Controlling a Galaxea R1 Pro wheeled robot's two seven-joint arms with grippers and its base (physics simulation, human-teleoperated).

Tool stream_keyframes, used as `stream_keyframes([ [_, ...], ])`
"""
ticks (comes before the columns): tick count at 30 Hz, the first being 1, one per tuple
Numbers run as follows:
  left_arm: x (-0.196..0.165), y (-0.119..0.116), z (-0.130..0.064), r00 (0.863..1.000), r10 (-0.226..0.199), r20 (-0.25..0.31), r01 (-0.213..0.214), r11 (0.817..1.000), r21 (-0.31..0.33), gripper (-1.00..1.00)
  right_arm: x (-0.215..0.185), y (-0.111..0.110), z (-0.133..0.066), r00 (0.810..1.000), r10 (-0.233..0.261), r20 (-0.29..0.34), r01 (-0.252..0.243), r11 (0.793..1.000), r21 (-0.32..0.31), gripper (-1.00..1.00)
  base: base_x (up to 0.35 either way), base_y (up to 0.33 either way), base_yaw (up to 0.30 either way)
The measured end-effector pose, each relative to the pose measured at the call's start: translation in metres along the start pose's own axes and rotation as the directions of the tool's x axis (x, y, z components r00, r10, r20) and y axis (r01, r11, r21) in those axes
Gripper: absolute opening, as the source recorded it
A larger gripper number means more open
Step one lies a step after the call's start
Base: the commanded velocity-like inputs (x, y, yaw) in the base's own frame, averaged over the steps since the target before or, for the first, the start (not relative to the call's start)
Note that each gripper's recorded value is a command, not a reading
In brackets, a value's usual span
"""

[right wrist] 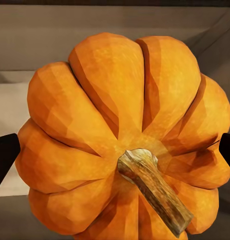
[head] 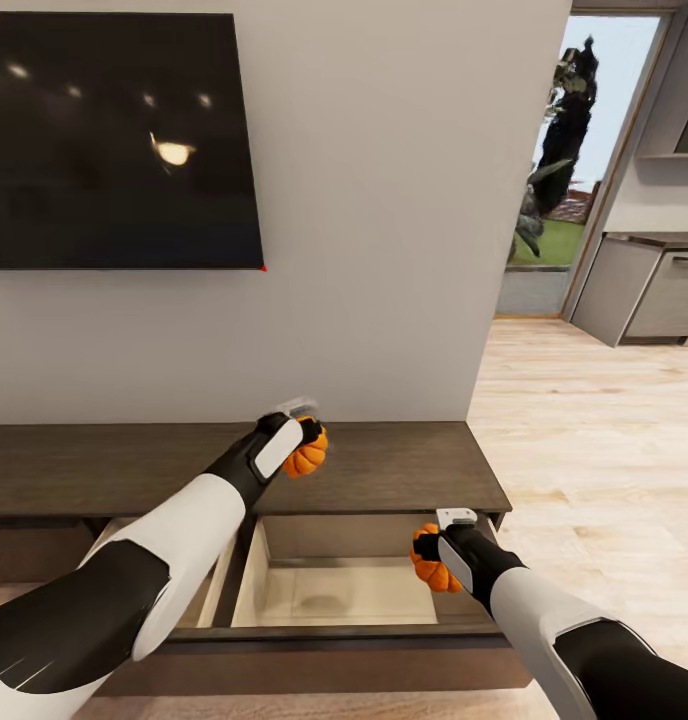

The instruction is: Place each of the two pumpkins and all three candles from the living room inside a cabinet in the living room (use any cabinet), then make sure every cabinet is closed, and position the cauldron so it is next to a table in the living room.

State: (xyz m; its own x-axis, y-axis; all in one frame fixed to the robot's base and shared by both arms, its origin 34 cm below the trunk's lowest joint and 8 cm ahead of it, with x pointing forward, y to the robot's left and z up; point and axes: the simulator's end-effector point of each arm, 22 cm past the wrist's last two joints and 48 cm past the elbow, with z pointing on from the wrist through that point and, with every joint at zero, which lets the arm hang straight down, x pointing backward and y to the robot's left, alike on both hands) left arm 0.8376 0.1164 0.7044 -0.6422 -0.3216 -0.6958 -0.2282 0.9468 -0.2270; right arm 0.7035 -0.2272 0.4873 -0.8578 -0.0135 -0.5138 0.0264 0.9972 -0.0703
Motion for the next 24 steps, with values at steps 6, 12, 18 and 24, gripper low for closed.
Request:
stream_keyframes([
  [6,-0.014,0.012,-0.009,0.999,-0.014,0.030,0.016,0.997,-0.080,-1.00,-0.004,0.002,-0.001,1.000,0.001,0.010,-0.001,1.000,-0.005,-1.00,0.000,0.000,0.000],
  [12,-0.012,0.012,-0.007,1.000,-0.017,0.026,0.019,0.997,-0.080,-1.00,-0.002,0.002,0.001,1.000,0.001,0.006,-0.001,1.000,-0.002,-1.00,0.000,0.000,0.000],
  [18,-0.009,0.012,-0.003,1.000,-0.018,0.019,0.019,0.997,-0.081,-1.00,0.002,0.002,0.004,1.000,0.001,-0.003,-0.001,1.000,-0.002,-1.00,0.000,0.000,0.000],
  [24,-0.016,0.004,-0.004,0.999,-0.028,0.036,0.030,0.998,-0.059,-1.00,0.006,0.002,0.008,1.000,0.001,-0.012,-0.001,1.000,-0.003,-1.00,0.000,0.000,0.045],
])
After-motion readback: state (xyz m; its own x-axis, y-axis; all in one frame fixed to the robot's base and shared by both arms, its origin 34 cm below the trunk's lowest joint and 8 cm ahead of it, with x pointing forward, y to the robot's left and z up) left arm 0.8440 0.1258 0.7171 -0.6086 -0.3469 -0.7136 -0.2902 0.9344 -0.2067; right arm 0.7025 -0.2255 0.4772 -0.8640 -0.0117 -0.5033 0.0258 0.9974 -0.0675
